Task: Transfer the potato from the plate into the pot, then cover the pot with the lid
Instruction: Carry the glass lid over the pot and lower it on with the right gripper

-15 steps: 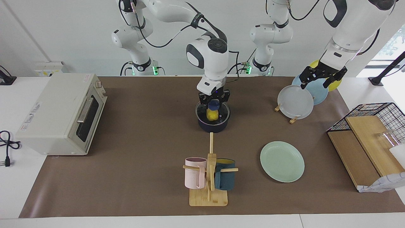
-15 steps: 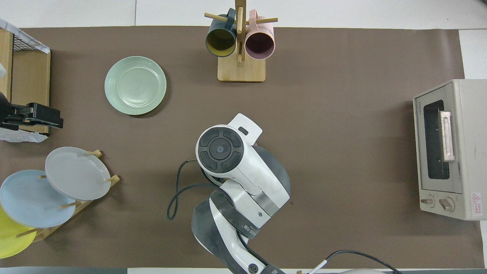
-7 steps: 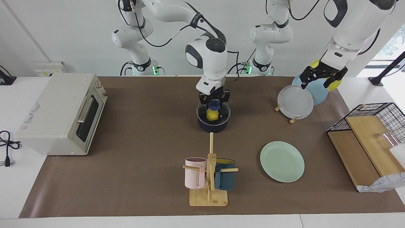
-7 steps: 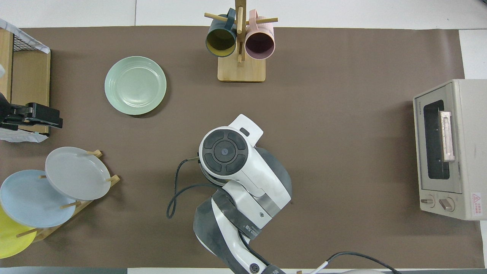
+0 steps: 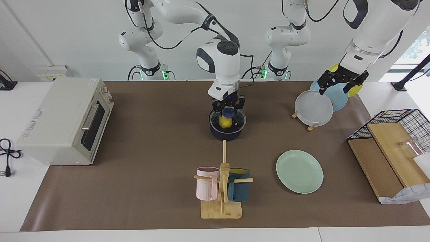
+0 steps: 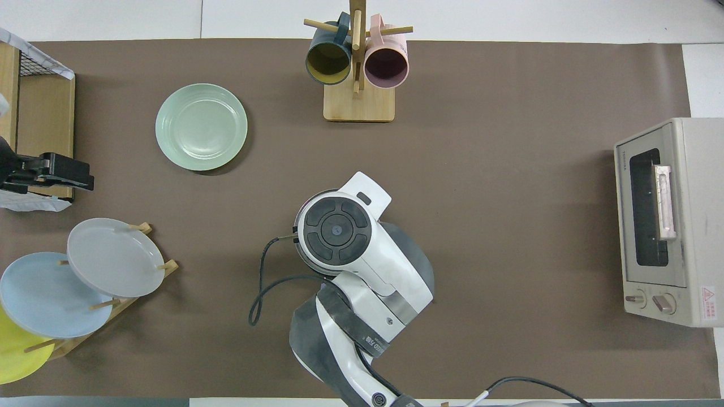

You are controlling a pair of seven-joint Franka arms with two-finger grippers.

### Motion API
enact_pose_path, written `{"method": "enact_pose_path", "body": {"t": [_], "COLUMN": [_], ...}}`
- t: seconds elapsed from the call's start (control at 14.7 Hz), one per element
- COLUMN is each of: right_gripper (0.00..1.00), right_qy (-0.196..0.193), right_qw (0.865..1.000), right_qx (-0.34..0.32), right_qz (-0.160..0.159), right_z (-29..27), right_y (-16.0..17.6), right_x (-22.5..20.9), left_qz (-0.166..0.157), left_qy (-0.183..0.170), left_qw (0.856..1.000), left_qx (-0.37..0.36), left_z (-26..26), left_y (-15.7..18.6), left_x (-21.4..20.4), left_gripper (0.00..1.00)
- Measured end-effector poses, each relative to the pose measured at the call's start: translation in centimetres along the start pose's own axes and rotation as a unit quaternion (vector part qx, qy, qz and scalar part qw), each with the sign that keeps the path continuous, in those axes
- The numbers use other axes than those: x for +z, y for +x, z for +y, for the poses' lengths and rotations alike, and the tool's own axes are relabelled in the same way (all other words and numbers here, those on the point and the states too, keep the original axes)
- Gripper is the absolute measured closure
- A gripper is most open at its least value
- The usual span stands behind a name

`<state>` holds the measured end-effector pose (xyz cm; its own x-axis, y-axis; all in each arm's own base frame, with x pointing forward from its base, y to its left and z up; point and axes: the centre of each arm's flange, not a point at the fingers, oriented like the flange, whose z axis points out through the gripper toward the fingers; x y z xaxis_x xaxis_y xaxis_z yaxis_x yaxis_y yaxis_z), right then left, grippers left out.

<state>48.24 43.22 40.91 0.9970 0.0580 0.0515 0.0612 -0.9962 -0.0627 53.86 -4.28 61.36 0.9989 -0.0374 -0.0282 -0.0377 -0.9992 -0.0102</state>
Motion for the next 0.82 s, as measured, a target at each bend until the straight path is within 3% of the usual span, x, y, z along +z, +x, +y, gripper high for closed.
{"method": "enact_pose_path", "body": {"t": [0.82], "right_gripper": [0.35], "right_qy": [0.002], "right_qw": [1.000], "right_qx": [0.009], "right_qz": [-0.012], "right_z": [0.46], "right_y": [-0.05], "right_x": [0.01], "left_qz": [0.000], "left_qy": [0.000], "left_qw": [1.000], "left_qx": [0.000], "left_z": [-0.01], "left_y": [0.01], "left_x": [-0.01], "left_gripper": [0.00]}}
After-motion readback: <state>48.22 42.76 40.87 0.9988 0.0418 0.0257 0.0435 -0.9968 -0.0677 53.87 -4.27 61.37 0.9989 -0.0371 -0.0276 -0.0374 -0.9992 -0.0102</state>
